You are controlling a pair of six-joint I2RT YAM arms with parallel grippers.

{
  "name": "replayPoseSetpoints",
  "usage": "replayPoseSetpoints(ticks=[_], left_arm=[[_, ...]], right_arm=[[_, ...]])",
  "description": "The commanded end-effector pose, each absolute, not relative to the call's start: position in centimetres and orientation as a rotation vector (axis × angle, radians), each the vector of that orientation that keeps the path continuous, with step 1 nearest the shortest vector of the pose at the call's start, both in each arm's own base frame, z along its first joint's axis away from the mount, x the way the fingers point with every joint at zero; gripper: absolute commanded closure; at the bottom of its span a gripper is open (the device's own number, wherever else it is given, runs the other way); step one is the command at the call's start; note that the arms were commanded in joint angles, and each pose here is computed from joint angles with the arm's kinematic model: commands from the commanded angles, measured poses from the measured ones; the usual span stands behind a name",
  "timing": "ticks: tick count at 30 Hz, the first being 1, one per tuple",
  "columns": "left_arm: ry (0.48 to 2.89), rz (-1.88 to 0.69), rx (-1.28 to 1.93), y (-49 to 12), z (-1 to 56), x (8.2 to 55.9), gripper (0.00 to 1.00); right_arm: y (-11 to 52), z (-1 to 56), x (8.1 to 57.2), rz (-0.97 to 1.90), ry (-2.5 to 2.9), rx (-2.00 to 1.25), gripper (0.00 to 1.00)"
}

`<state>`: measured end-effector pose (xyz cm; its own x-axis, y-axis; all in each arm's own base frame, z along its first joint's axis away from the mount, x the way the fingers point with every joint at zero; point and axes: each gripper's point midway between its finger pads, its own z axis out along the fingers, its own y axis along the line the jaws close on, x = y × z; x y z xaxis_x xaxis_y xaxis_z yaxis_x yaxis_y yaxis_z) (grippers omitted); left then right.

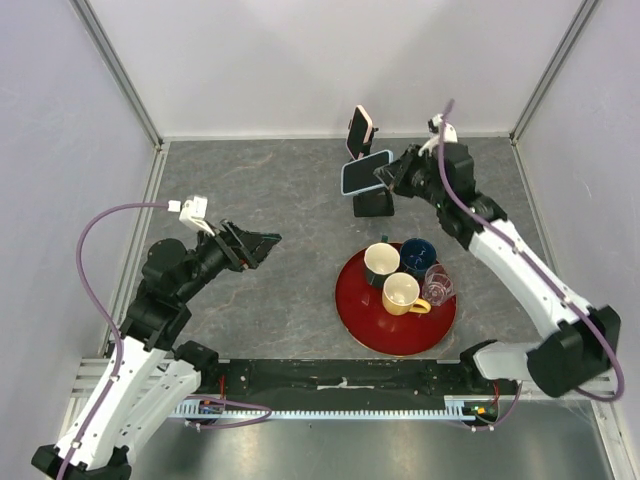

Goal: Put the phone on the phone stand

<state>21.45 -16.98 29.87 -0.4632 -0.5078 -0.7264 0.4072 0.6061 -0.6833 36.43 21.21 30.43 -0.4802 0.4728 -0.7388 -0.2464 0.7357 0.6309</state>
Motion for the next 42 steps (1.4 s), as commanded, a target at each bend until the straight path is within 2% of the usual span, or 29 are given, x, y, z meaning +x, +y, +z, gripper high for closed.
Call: replayPoseSetpoints(ticks=[1,4,6,13,32,42], left_arm=[[1.812,-0.809,0.078,-15.2,29.0,22.1,0.18],[1.842,-0.757,0.136,-15.1,28.4,22.2,0.18],[1.851,-0.749,0.170,-15.1,28.0,22.0,0.18],[1.848,-0.731,0.233,-15.2,26.9,21.8,0.18],[1.831,-0.713,0.281,-15.5,25.2,22.2,0.18],[1.836,-0.712,0.281,-15.6,24.8,22.5,0.18]], right_arm=[[17.4,29.6,39.9,0.510,1.996,0.103,1.00],[17.0,29.9,42.5,0.434,2.048,0.065,1.00],[16.7,27.9,43.6,0.381,2.115,0.030,1.00],[16.1,27.5,46.0,0.382,2.103,0.014,1.00],[18.2,23.5,48.0,0.486,2.105,-0.025,1.00],[18.5,21.5,47.4,0.514,2.143,-0.015,1.00]])
